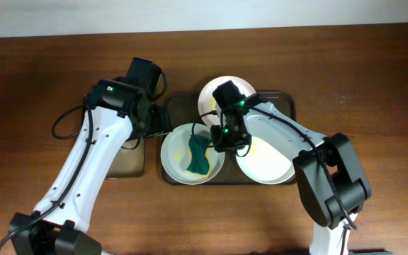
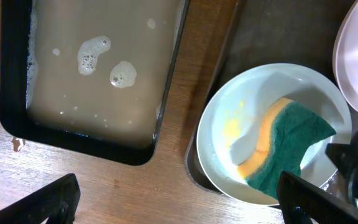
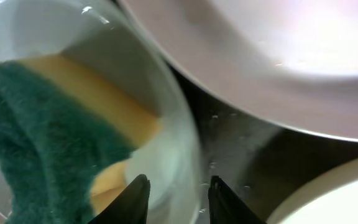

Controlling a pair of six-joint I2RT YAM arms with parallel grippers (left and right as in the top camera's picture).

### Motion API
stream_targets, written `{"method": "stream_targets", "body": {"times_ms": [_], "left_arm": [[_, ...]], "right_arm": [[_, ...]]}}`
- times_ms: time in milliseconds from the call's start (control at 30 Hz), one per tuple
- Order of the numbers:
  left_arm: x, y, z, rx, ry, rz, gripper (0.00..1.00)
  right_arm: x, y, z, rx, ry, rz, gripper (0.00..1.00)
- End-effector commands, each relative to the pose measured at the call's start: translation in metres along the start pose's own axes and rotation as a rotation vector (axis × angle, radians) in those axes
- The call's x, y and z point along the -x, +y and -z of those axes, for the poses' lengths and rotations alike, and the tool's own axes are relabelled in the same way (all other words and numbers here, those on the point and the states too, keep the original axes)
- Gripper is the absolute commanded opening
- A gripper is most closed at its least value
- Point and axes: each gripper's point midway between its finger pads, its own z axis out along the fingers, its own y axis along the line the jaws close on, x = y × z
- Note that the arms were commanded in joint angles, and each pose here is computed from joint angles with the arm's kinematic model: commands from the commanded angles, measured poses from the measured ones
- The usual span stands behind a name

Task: Clean dirty plates on tray and stack at the side
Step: 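Reach the right gripper to the front-left plate rim and grip it, then scrub the plate with the sponge in the left gripper while right holds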

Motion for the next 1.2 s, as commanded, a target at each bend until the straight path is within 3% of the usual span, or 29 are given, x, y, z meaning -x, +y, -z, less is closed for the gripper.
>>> {"method": "stream_targets", "body": {"times_ms": [0,233,367,400,500,767,833,1033,1167], "left_arm": [[-0.004,0.0,-0.007,0.0,0.027,-0.012,0.99],[-0.006,-0.003,-0.007,-0.014,0.035,-0.047,0.99],[-0.01,-0.015,-0.009,-0.084,0.056,-0.119,1.0],[-0.012,-0.018,-0.011,-0.101,0.064,-0.13,1.0],[-0.02,-0.028,-0.021,-0.16,0.093,-0.18,0.98],[-0.046,-0.047,-0.061,-0.28,0.153,-0.22,0.53],[-0.05,-0.053,-0.071,-0.303,0.147,-0.229,0.5],[-0.062,-0.083,-0.091,-0.399,0.101,-0.275,0.55],[-0.065,-0.086,-0.103,-0.404,0.102,-0.236,0.53]], "right_arm": [[-0.01,0.003,-0.012,-0.002,0.019,0.006,0.33],[-0.016,-0.005,-0.022,-0.002,0.019,-0.002,0.3],[-0.016,-0.005,-0.022,-0.003,0.021,-0.001,0.13],[-0.017,-0.005,-0.022,-0.004,0.022,-0.002,0.04],[-0.018,-0.005,-0.022,-0.005,0.028,-0.004,0.04],[-0.018,-0.006,-0.022,-0.006,0.029,-0.004,0.04],[-0.018,-0.006,-0.022,-0.006,0.03,-0.004,0.04],[-0.018,-0.006,-0.022,-0.006,0.029,-0.004,0.04],[-0.018,-0.006,-0.022,-0.006,0.03,-0.004,0.04]]}}
